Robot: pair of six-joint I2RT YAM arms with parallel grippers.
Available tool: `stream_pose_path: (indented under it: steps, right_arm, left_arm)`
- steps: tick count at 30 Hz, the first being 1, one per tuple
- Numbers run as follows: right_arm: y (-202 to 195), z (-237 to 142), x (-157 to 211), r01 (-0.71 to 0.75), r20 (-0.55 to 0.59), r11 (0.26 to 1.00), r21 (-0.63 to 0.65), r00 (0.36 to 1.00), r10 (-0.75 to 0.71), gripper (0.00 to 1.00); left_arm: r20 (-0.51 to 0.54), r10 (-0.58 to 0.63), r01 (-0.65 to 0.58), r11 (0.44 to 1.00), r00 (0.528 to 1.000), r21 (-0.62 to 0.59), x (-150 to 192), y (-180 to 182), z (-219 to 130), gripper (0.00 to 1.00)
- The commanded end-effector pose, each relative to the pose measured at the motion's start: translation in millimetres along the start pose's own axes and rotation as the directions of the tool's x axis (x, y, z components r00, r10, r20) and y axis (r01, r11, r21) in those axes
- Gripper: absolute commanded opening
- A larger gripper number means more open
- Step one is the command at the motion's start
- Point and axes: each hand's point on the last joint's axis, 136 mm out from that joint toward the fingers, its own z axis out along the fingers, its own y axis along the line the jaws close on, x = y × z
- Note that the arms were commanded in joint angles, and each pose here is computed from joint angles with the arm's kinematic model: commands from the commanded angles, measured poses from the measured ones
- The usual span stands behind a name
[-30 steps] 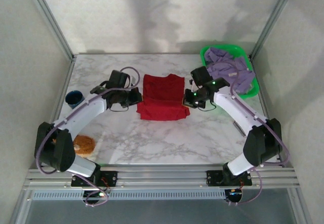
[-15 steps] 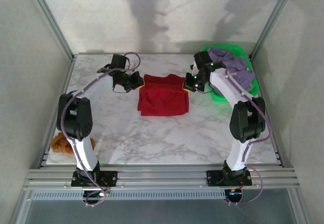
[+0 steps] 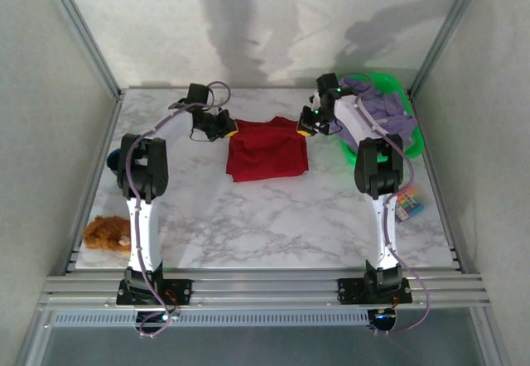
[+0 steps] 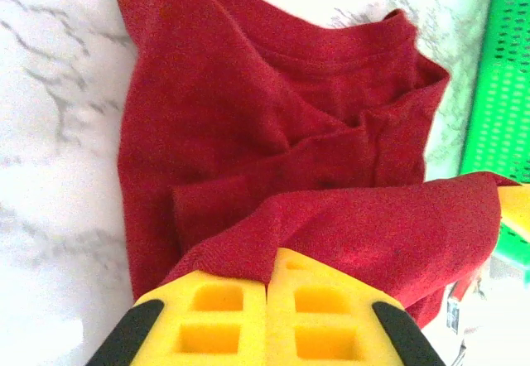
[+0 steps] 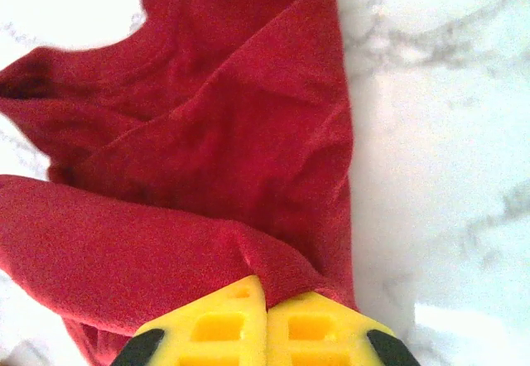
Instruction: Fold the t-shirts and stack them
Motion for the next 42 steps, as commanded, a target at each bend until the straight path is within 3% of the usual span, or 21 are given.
stream_pose_path:
  steps: [1,6,9,13,23,32,38,42]
  right_arm:
    - [0.5,2.1,-15.4,0.021,0.004,1.000,-0.012,1.000,-0.021,0.25]
    - [9.9,-25.4,-31.3,0.060,0.069,0.998,0.020,0.996,-0.061,0.52]
    - [15.7,-52.5,-29.6,0.065,0.115,0.997,0.041,0.991,-0.070,0.55]
    - [23.5,-63.6,-8.6,0.059,0.125,0.998,0.012,0.990,-0.060,0.56]
    - [0.6,-31.7,38.9,0.075,0.025,0.989,0.126,0.997,-0.078,0.56]
    - [-13.8,-5.0,58.4,0.111,-0.028,0.972,0.208,0.994,-0.107,0.60]
    - [-26.1,15.9,72.6,0.103,-0.078,0.968,0.228,0.993,-0.087,0.61]
    - [-21.6,30.5,81.7,0.098,-0.119,0.981,0.166,0.990,-0.079,0.56]
  left_arm:
    - [0.033,0.022,-0.023,0.998,0.999,0.056,-24.3,-3.6,5.3,0.26]
    - [0.139,0.052,-0.060,0.997,0.989,0.054,-53.1,-16.1,-17.6,0.39]
    - [0.198,0.048,-0.056,0.998,0.979,0.036,-60.5,-23.9,-38.9,0.45]
    - [0.189,0.042,-0.049,0.998,0.981,0.036,-39.8,-25.8,-42.4,0.46]
    - [0.092,0.077,-0.070,0.994,0.993,-0.082,20.9,-2.5,-29.9,0.46]
    - [0.036,0.093,-0.086,0.982,0.995,-0.166,51.6,25.2,-17.9,0.51]
    - [-0.018,0.102,-0.103,0.987,0.995,-0.121,78.1,19.2,4.4,0.51]
    - [-0.034,0.093,-0.095,0.994,0.995,-0.057,87.9,8.5,12.5,0.47]
